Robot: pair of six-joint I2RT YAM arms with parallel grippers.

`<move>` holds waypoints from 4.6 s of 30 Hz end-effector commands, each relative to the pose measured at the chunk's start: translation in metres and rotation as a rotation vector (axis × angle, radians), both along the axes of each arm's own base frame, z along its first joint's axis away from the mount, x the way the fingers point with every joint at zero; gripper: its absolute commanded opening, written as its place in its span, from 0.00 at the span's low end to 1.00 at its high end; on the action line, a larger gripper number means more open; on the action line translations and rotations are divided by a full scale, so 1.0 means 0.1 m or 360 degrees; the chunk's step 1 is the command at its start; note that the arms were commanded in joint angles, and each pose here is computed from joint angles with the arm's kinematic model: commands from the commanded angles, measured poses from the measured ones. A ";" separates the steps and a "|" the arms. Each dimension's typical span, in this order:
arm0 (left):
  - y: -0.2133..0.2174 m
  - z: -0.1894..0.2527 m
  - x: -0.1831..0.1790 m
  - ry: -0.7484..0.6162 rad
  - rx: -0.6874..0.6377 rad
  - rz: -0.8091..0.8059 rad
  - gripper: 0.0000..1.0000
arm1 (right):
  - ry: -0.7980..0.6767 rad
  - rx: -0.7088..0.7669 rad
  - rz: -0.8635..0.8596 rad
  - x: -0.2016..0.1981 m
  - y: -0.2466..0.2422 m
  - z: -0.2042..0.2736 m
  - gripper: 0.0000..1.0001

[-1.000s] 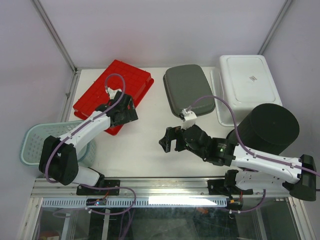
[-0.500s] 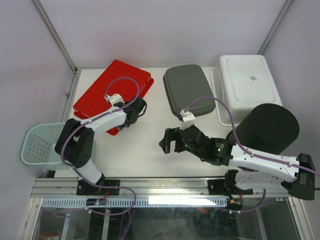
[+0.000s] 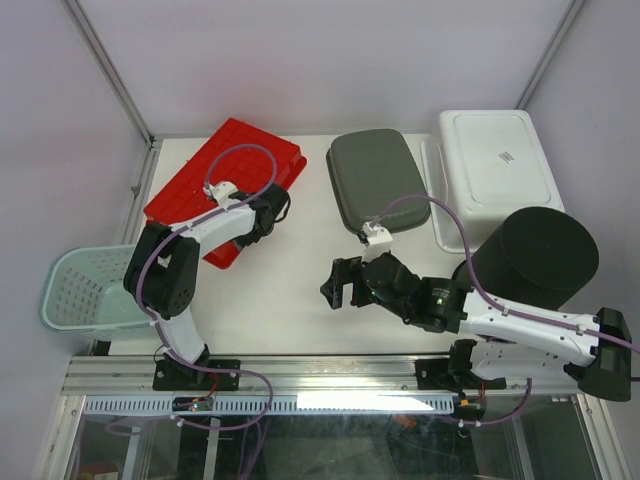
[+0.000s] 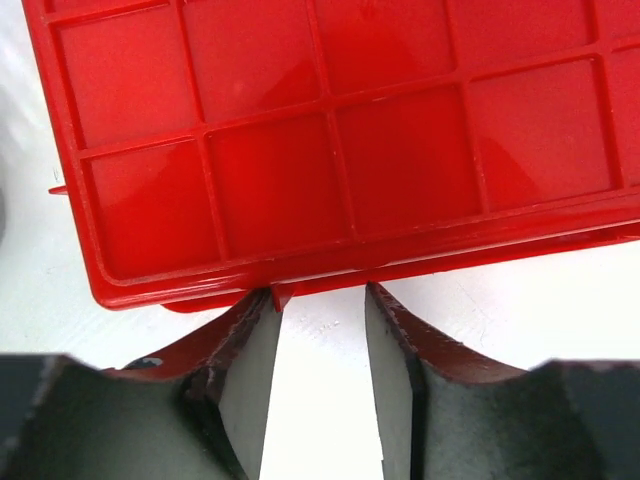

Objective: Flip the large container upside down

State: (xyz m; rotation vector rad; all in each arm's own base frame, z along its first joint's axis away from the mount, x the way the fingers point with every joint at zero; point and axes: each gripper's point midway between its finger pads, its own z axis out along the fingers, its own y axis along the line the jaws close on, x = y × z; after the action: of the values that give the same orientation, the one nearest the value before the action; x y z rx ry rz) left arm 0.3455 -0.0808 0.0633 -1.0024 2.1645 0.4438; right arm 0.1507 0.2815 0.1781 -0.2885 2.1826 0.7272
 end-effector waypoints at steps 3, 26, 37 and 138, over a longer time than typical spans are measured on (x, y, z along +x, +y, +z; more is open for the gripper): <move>-0.01 0.21 0.23 -0.0084 0.0004 -0.0105 0.23 | 0.0001 0.0087 -0.0021 -0.01 0.03 0.09 0.97; 0.86 0.73 0.38 -0.0071 0.0213 -0.0491 0.00 | 0.0035 0.0093 -0.0050 -0.04 -0.04 0.02 0.97; 0.47 1.05 0.38 -0.0148 -0.0059 -0.0684 0.78 | 0.0012 0.0106 -0.0068 -0.03 -0.10 0.06 0.97; -3.31 3.25 -1.70 -0.0726 -0.2628 -0.2151 0.00 | -0.0580 0.0605 -0.0615 0.01 -1.92 2.28 0.96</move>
State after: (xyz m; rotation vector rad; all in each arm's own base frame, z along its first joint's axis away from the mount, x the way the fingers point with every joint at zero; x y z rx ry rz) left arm 0.1881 -0.4110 0.3611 -0.0135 1.9996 -1.9340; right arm 0.1497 0.0940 0.4001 0.1435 1.6780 0.7691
